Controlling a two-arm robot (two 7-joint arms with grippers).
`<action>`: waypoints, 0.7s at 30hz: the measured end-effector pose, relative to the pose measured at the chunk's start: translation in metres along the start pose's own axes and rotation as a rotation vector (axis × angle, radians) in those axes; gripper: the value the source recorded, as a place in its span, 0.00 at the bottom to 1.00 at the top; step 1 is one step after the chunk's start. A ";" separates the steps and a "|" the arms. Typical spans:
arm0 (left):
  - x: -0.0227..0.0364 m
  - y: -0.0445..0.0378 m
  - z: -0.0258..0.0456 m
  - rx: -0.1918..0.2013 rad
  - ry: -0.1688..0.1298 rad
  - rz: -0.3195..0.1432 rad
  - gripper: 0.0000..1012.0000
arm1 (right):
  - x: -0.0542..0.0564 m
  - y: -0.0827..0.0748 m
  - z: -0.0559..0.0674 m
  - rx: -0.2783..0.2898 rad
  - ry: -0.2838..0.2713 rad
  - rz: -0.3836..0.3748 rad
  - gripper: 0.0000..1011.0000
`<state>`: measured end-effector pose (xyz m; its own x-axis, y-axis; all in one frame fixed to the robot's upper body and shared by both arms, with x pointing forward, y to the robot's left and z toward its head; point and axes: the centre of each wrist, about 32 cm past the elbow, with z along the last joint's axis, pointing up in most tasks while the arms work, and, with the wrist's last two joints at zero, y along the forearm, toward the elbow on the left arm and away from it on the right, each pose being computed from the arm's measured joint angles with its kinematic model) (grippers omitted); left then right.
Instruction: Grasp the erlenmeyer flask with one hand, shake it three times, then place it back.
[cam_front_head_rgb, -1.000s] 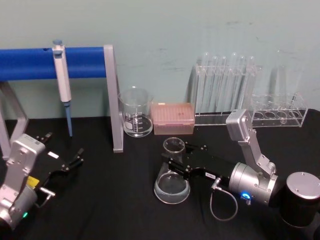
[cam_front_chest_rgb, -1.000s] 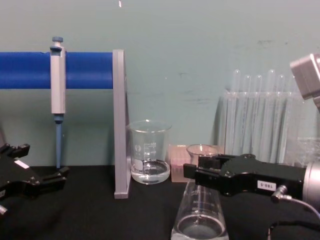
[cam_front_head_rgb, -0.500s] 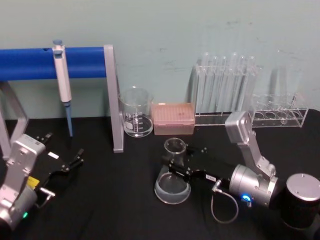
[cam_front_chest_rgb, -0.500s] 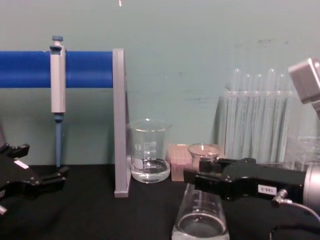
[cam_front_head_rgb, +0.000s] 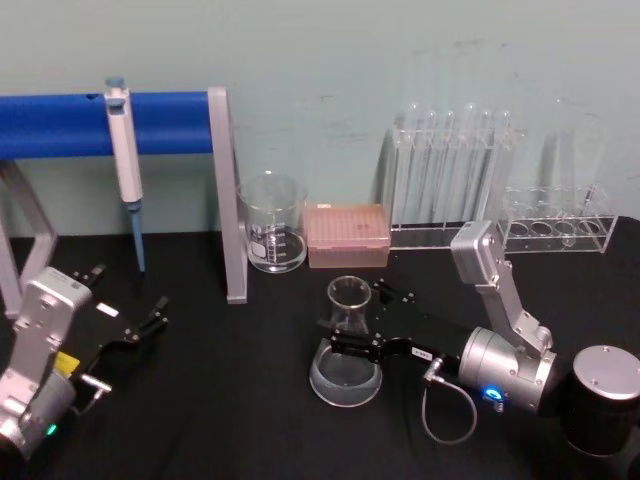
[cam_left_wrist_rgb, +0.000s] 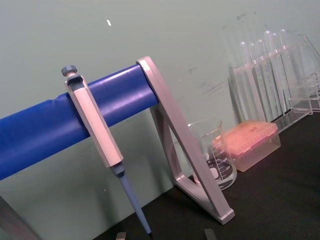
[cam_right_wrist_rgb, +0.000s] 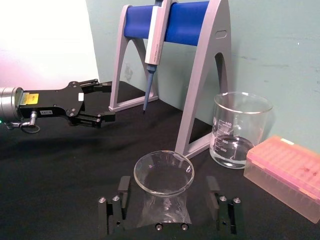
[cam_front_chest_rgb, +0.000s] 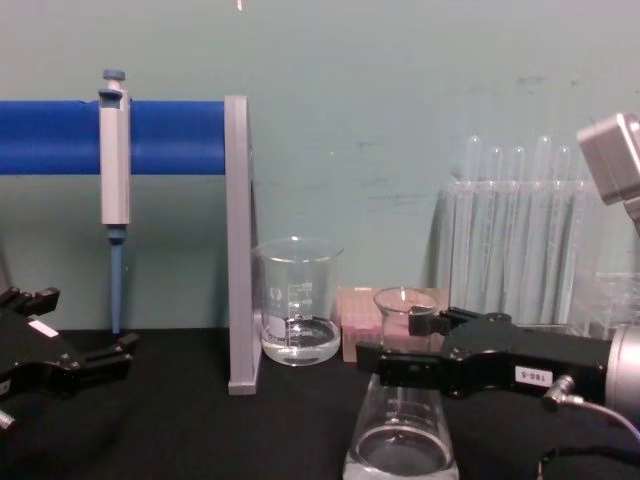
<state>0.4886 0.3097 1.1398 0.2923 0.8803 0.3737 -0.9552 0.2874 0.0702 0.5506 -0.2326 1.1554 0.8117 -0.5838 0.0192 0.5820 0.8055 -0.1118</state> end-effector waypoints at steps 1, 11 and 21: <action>0.0000 0.0000 0.0000 0.000 0.000 0.000 0.99 | 0.000 0.000 0.000 0.000 0.000 0.000 0.93; 0.0000 0.0000 0.0000 0.000 0.000 0.000 0.99 | 0.000 0.000 0.001 0.003 0.000 0.001 0.99; 0.0000 0.0000 0.0000 0.000 0.000 0.000 0.99 | 0.000 0.000 0.001 0.005 0.000 0.001 0.99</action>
<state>0.4886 0.3097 1.1398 0.2923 0.8803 0.3737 -0.9552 0.2874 0.0702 0.5508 -0.2325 1.1562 0.8122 -0.5831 0.0190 0.5815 0.8065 -0.1071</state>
